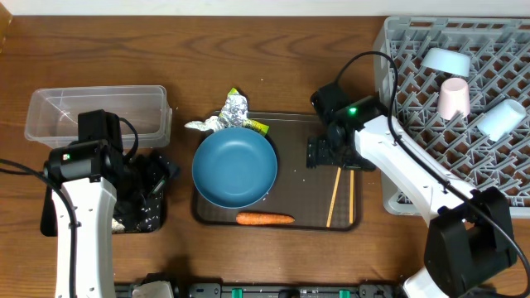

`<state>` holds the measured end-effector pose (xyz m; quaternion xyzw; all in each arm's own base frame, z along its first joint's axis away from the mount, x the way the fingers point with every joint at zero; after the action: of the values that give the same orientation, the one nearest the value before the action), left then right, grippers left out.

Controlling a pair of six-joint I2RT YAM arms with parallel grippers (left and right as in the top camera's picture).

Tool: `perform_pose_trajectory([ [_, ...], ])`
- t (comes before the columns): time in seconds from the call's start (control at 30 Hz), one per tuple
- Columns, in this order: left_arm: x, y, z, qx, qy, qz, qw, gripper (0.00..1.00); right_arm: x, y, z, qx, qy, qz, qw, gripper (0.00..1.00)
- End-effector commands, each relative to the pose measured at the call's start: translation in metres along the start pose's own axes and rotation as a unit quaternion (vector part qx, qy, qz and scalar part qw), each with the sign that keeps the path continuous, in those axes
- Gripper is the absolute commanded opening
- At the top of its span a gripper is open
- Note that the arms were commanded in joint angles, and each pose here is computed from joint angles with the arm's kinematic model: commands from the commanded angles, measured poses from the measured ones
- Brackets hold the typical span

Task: Sort waste into correct bins and load items into the dishwasher rack
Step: 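Lower the right gripper over the wooden chopsticks on the brown tray, then close the right gripper on one chopstick and lift it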

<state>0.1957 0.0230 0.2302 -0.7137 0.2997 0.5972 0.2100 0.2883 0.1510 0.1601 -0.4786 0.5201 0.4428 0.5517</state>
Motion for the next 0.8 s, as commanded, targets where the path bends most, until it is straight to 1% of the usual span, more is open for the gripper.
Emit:
perform_pose_trajectory([
  [0.0, -0.003, -0.002, 0.0, 0.001, -0.001, -0.007, 1.0, 1.0, -0.001, 0.0, 0.0, -0.006, -0.005, 0.0, 1.0, 0.99],
  [0.2, -0.003, -0.002, 0.0, 0.001, -0.001, -0.007, 1.0, 1.0, 0.001, -0.001, 0.001, 0.0, -0.008, -0.003, 1.0, 0.99],
  [0.37, -0.003, -0.002, 0.0, 0.001, -0.001, -0.007, 1.0, 1.0, 0.004, 0.001, 0.007, 0.001, -0.04, 0.008, 0.999, 0.99],
  [0.6, -0.003, -0.002, 0.0, 0.001, -0.001, -0.007, 1.0, 1.0, 0.012, 0.004, 0.001, 0.054, -0.017, 0.007, 0.998, 0.98],
  [0.77, -0.003, -0.002, 0.0, 0.001, -0.001, -0.007, 1.0, 1.0, 0.027, 0.01, -0.003, 0.059, -0.014, 0.012, 0.998, 0.95],
])
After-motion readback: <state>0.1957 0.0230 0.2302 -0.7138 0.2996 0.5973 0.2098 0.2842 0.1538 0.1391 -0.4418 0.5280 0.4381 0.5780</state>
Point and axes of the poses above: each gripper's point midway between its finger pads, its own x axis out along the fingers, its own z axis along the line the jaws close on, y = z × x, the point moved 8 cm from there along -x, back along the fingers, and after that the axes turned 4 degrees about x, right-handed, at the moved point
